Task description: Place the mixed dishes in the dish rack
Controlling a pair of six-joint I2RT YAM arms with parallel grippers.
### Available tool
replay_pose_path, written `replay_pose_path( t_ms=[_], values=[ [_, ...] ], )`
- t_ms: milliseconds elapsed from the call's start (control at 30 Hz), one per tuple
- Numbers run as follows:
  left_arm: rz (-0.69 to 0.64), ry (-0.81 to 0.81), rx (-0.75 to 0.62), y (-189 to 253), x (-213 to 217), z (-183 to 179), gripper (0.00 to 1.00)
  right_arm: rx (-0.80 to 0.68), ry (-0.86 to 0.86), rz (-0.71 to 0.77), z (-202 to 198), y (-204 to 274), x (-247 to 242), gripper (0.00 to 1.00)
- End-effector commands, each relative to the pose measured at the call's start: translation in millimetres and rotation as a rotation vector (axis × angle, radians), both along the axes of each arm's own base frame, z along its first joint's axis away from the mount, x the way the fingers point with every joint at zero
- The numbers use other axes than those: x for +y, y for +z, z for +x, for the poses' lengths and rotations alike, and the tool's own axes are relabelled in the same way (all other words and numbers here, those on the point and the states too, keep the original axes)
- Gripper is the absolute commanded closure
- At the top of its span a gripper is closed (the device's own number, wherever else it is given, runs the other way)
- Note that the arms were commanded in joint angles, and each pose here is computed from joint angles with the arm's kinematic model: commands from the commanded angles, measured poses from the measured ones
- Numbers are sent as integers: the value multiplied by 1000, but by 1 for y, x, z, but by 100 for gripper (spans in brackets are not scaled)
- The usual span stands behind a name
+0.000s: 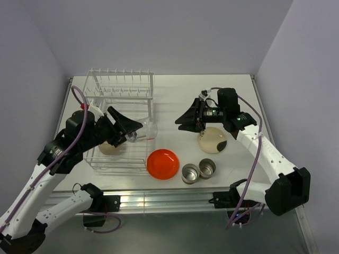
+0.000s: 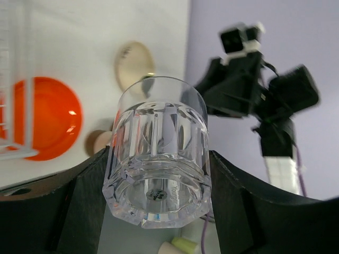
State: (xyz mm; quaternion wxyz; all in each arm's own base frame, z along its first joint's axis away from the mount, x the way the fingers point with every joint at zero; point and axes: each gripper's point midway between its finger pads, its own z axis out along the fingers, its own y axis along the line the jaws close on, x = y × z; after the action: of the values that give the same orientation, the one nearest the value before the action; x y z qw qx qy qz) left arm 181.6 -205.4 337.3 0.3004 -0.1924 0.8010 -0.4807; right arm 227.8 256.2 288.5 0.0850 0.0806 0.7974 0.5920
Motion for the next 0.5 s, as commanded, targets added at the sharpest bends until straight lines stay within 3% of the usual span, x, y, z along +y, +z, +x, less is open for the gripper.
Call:
replay_pose_path(
  t_ms=[0,267,467],
  values=[
    [186,140,130,-34,33,1,100,-31,-19,-137,-13,-18,-17,48],
    [364,244,280,-75,50,17,100,-36,-8,-161,-20,-25,-22,50],
    [499,291,300,-88,66,39,100,-57,-3,-181,-21,-22,-25,50]
  ],
)
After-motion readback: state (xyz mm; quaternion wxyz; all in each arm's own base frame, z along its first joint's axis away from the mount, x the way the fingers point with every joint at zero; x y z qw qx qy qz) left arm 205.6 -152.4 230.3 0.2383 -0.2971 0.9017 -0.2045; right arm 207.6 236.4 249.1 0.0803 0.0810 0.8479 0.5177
